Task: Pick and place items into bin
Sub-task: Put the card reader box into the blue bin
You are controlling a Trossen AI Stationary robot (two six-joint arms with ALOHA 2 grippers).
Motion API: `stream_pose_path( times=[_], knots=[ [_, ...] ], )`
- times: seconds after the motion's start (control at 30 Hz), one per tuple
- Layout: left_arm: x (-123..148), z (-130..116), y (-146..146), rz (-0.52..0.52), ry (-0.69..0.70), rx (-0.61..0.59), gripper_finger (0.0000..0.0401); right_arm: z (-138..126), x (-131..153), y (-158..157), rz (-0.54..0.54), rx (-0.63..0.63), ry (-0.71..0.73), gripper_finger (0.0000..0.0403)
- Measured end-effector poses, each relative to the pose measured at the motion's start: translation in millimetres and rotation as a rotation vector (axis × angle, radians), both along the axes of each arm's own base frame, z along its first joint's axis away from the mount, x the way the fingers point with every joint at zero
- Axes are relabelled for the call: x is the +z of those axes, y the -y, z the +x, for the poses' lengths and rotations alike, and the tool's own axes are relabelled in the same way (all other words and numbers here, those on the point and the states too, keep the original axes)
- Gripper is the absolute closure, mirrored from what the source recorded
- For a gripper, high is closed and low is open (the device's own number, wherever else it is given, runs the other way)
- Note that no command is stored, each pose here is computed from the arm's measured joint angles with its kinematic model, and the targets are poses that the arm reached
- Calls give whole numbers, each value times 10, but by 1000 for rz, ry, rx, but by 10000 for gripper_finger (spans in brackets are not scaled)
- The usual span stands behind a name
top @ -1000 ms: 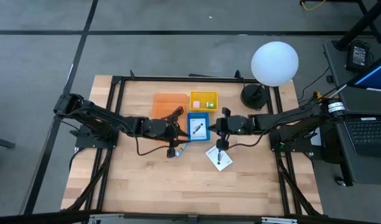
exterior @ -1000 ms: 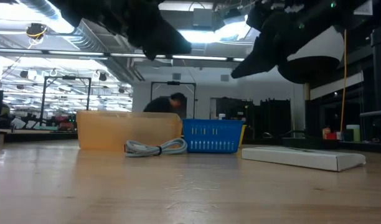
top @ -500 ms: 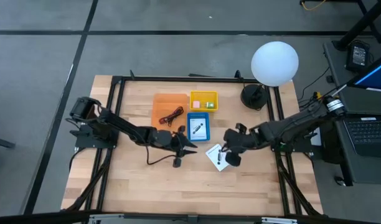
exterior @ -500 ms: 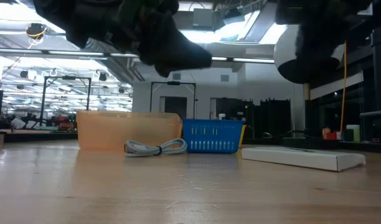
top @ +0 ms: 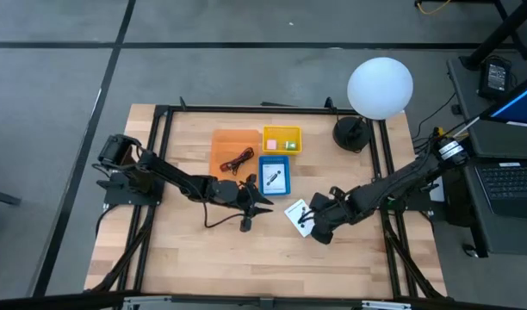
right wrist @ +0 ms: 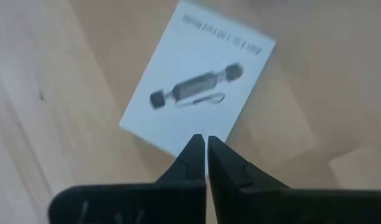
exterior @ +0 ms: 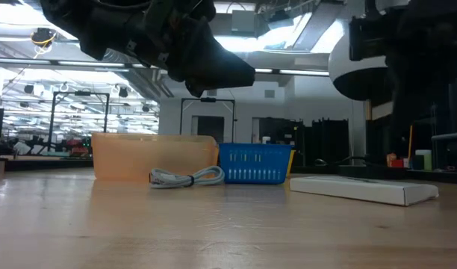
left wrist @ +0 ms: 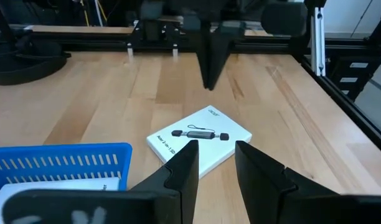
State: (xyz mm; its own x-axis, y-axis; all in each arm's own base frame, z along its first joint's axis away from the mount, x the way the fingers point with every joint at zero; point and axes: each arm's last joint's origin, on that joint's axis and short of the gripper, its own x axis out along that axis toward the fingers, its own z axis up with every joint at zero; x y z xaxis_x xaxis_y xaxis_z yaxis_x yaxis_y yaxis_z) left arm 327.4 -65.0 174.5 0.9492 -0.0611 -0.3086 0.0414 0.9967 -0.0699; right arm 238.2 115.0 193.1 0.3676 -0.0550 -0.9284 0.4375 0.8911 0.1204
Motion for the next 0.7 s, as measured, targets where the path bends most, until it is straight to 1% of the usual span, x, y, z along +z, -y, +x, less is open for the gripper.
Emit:
stream_pose_path(
  times=[0.23, 0.43, 0.7],
  knots=[
    [0, 0, 0, -1, 0, 0, 305, -34, -111, -147, 3, 11, -42, 402],
    [11, 3, 1, -7, 10, 2, 304, -8, -237, -172, -30, 9, -80, 403],
    [16, 5, 1, -55, 12, 17, 308, 12, -391, -190, -53, 17, -148, 403]
  ],
)
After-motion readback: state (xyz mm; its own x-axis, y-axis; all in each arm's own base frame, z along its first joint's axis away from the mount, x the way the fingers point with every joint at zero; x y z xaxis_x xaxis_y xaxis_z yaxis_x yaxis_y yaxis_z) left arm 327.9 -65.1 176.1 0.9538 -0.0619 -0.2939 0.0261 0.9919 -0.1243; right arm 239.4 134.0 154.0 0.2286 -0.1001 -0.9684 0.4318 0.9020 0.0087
